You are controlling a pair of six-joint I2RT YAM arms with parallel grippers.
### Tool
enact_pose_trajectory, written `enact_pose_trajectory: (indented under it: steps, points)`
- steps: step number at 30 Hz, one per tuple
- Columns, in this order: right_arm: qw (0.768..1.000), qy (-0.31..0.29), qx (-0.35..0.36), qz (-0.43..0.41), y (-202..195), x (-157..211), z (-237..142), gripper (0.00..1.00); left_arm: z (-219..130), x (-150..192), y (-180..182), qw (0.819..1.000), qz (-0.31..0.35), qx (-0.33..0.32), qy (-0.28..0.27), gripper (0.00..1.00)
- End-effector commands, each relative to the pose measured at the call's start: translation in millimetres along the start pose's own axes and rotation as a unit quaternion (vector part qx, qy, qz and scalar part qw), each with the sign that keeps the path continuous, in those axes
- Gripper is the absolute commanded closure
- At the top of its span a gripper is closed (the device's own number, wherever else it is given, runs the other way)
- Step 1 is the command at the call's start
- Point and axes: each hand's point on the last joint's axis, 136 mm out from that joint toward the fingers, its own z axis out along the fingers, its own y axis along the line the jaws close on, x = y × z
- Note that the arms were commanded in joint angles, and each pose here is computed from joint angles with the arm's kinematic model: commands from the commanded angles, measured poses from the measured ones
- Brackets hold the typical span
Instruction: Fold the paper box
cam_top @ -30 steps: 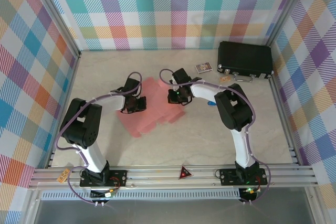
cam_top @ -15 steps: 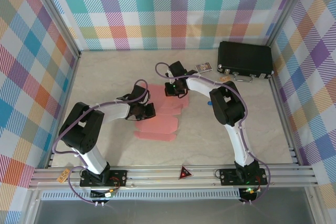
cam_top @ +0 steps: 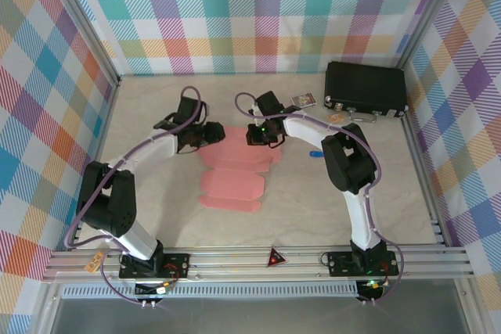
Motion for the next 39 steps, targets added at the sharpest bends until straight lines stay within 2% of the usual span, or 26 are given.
enact_pose_trajectory:
  steps: [1, 7, 11, 24, 32, 39]
  points:
    - [1.0, 0.007, -0.025, 0.012, 12.2, 10.3, -0.1, 0.92, 10.5, -16.6, 22.0, 0.999, 0.026, -0.047, 0.007, 0.55]
    - [0.999, 0.021, -0.026, 0.024, 6.3, 27.1, 12.6, 0.95, 33.4, -51.9, 37.8, 0.996, 0.038, -0.079, 0.003, 0.51]
    - [0.999, 0.032, -0.014, 0.03, -3.6, 36.5, 21.6, 0.96, 52.2, -60.4, 41.4, 0.996, 0.04, -0.078, 0.021, 0.5]
    - [0.998, 0.046, -0.007, 0.042, -11.2, 47.7, 31.4, 0.97, 86.6, -50.4, 50.9, 0.994, 0.035, -0.072, 0.079, 0.51]
    - [0.998, 0.046, -0.009, 0.044, -10.3, 47.4, 31.8, 0.97, 94.2, -42.7, 60.3, 0.99, 0.031, -0.093, 0.104, 0.51]
    - [0.998, 0.046, -0.011, 0.045, -9.6, 48.0, 33.5, 0.97, 97.0, -37.8, 48.3, 0.99, 0.034, -0.057, 0.122, 0.51]
